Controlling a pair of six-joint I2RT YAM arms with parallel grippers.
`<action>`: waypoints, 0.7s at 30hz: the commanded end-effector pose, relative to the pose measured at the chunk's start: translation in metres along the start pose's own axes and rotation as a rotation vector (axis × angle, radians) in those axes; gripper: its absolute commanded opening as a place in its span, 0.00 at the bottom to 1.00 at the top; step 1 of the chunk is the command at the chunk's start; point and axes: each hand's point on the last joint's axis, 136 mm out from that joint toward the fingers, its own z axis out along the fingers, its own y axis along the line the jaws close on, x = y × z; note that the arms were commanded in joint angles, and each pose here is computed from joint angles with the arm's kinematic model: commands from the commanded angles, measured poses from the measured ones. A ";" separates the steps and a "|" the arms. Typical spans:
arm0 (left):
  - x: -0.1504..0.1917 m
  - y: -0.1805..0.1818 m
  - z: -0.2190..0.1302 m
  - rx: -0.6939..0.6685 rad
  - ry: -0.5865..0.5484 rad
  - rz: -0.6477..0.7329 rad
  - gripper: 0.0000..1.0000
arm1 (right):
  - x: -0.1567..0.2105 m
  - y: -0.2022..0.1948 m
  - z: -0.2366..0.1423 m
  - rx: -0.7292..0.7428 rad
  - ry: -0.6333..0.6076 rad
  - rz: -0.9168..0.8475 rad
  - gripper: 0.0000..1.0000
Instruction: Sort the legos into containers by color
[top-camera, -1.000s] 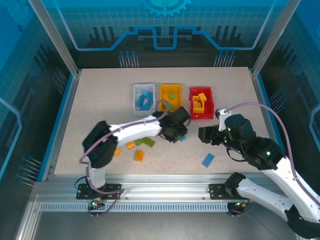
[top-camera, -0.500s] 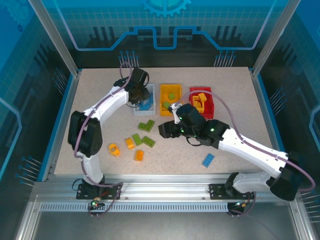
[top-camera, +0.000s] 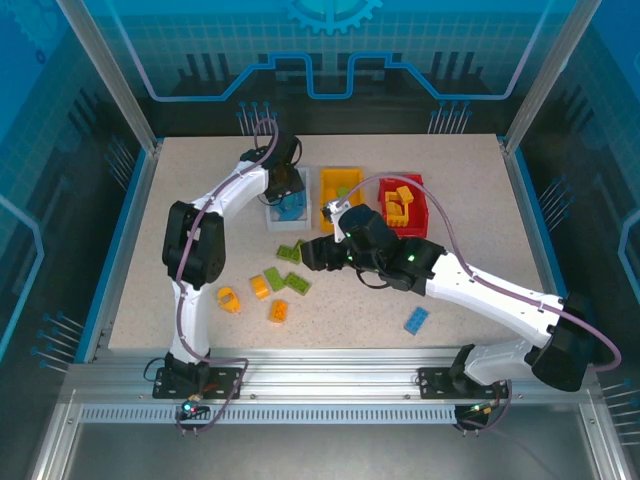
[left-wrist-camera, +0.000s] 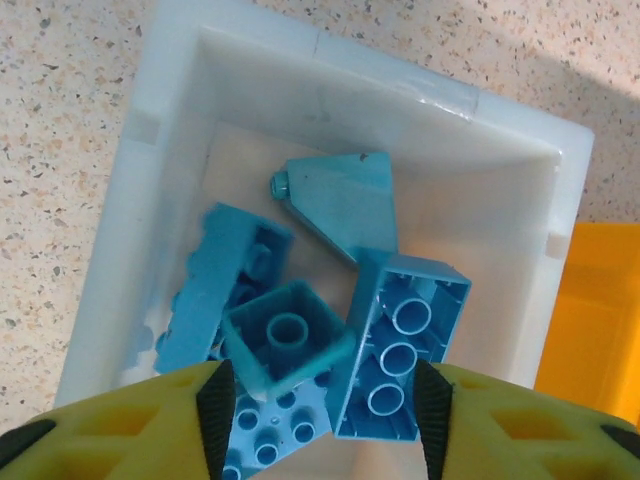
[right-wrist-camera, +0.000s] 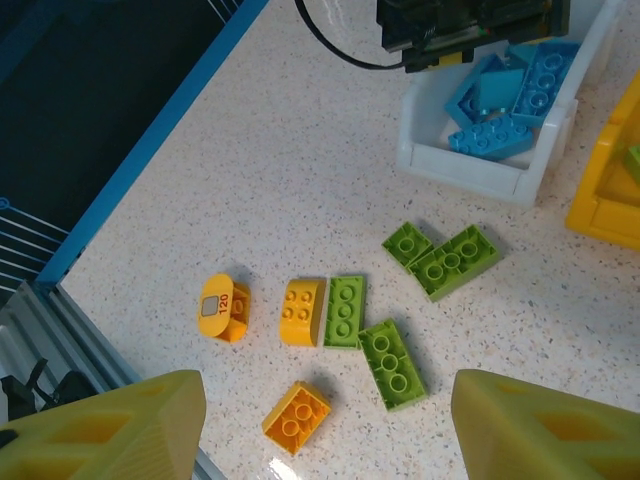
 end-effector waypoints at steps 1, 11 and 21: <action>-0.018 -0.013 -0.051 0.071 -0.053 0.001 0.58 | 0.008 0.000 -0.003 0.002 0.022 -0.015 0.68; 0.014 0.028 -0.183 0.142 -0.115 -0.005 0.63 | 0.068 0.017 0.032 0.047 0.266 -0.042 0.68; 0.152 0.109 -0.264 0.307 0.030 0.069 0.65 | 0.138 0.040 0.102 0.121 0.548 0.287 0.76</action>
